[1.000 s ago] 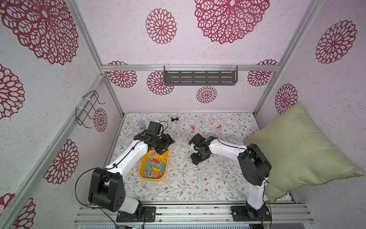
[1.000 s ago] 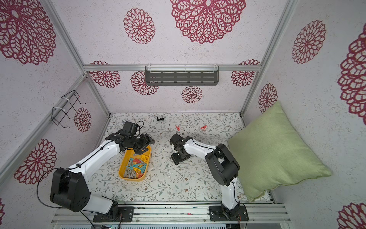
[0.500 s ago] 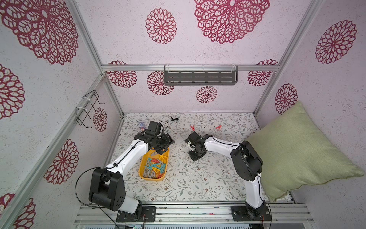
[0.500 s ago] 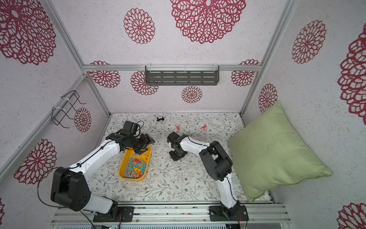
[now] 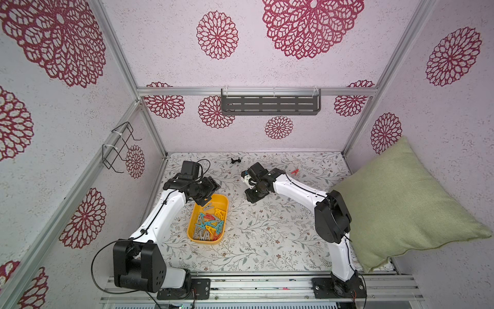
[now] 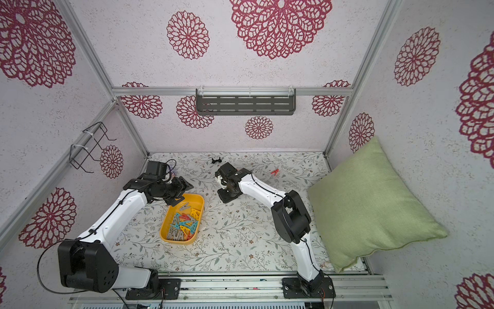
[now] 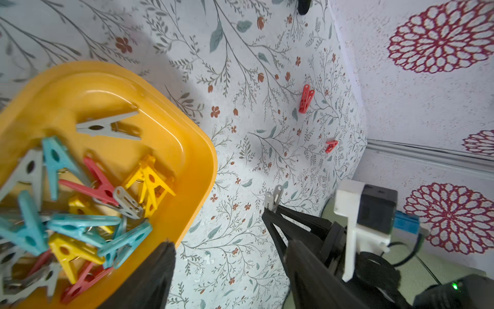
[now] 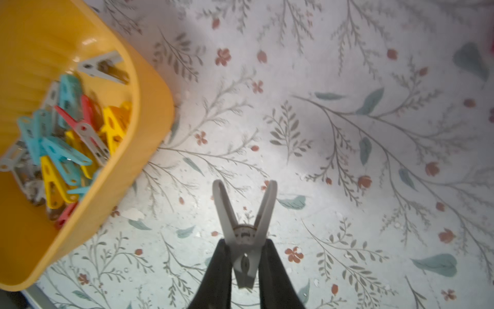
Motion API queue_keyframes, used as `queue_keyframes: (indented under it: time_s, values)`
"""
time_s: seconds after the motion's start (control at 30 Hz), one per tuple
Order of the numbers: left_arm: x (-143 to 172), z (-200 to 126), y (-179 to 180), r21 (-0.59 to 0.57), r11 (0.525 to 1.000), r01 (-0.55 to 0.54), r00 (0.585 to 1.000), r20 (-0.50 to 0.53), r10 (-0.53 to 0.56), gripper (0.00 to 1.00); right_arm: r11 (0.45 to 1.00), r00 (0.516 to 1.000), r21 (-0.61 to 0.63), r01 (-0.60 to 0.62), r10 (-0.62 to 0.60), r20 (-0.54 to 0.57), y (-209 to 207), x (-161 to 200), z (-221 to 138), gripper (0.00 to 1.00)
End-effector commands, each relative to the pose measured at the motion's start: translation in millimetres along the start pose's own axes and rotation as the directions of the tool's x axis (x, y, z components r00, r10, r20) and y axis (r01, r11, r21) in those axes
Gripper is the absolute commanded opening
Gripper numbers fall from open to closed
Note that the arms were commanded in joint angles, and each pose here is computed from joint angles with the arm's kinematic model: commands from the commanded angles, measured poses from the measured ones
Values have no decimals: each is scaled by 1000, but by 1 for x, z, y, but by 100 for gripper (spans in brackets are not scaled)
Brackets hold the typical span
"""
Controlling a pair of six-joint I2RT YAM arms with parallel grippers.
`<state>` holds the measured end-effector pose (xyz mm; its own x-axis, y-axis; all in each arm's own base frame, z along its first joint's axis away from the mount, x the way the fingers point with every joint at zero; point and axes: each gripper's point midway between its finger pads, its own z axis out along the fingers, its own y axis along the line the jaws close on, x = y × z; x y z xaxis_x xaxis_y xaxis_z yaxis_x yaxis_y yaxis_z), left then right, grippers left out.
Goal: Put the clothespins into the storage box
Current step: Pick up the clothespin from the center of the board, then place the clothespin in the storage box, then pick up the clothespin from the center of the board.
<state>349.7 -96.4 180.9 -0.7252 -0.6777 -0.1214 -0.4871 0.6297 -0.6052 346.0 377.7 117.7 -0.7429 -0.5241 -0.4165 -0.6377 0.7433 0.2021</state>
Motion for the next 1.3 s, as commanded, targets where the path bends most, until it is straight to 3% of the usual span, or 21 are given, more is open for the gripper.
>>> queue_keyframes:
  time_s: [0.0, 0.3, 0.53, 0.6, 0.73, 1.0, 1.27]
  values:
    - [-8, -20, 7, -10, 1000, -16, 999, 31, 16, 73, 993, 999, -113, 31, -33, -10, 53, -9, -6, 15]
    - [-22, -45, 36, -19, 999, 44, 995, 87, -42, 74, 953, 992, -278, 122, -128, -3, 149, -31, 0, 19]
    - [-20, -46, 41, -7, 997, 71, 994, 78, -70, 74, 953, 992, -274, 126, -128, 12, 157, -36, 4, 46]
    - [-19, -44, 41, -1, 997, 75, 995, 67, -74, 74, 958, 993, -261, 120, -116, 31, 151, -42, -1, 50]
    - [-19, -39, 31, 16, 998, 61, 996, 60, -61, 74, 976, 995, -204, 78, -64, 75, 122, -61, -14, 51]
    - [-7, -4, -12, 40, 999, -26, 1000, -12, 27, 74, 994, 979, -35, -106, 110, 173, 15, -95, -43, 51]
    - [9, 38, -58, 84, 990, -111, 989, -91, 118, 73, 927, 918, 134, -349, 310, 249, -115, -96, -62, 51]
